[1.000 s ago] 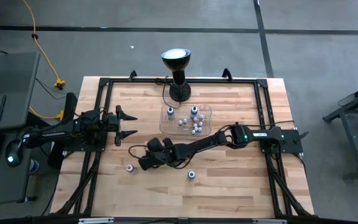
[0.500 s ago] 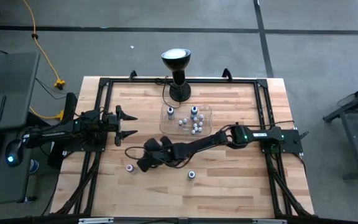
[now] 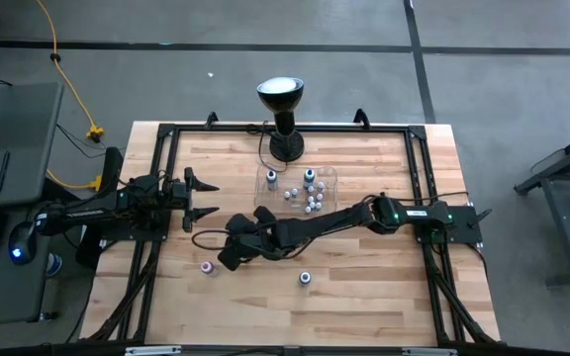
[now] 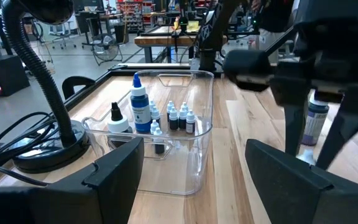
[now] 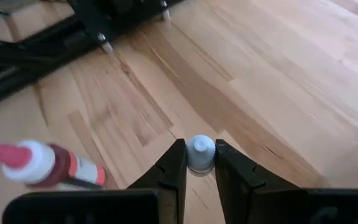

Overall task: Pick & Place food coloring
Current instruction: Put the small purple food coloring bottle into the transparent bin

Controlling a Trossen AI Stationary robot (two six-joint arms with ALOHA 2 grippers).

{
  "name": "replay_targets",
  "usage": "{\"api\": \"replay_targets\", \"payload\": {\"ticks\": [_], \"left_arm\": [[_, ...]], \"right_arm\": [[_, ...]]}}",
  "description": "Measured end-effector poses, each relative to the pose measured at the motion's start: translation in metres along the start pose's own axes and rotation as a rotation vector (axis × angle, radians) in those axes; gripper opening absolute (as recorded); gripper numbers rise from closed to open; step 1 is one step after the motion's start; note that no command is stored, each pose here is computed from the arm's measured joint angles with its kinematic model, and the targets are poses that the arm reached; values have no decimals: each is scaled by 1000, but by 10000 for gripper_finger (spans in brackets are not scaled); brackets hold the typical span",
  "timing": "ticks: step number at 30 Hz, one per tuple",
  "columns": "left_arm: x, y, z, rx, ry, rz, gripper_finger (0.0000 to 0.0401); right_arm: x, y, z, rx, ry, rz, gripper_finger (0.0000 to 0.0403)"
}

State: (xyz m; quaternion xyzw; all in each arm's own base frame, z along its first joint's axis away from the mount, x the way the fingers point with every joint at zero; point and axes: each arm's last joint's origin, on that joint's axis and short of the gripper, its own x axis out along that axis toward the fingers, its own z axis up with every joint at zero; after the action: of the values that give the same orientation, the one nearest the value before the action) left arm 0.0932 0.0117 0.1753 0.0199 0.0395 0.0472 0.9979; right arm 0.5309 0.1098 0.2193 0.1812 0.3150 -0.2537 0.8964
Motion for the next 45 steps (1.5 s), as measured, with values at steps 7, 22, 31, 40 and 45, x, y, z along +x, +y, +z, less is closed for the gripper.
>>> {"api": "replay_targets", "payload": {"ticks": [7,22,31,40,45], "left_arm": [[0,0,0,0,0,0,278],[0,0,0,0,0,0,278],[0,0,0,0,0,0,278],[0,0,0,0,0,0,278],[0,0,0,0,0,0,278]], "right_arm": [[-16,-3,10,-25,15,0,57],[-44,-46,44,-97,159,-75,57],[-66,-82,53,-89,169,-182,57],[-86,-124,20,91,65,-156,53],[-87,-142,0,106,83,-176,49]]}}
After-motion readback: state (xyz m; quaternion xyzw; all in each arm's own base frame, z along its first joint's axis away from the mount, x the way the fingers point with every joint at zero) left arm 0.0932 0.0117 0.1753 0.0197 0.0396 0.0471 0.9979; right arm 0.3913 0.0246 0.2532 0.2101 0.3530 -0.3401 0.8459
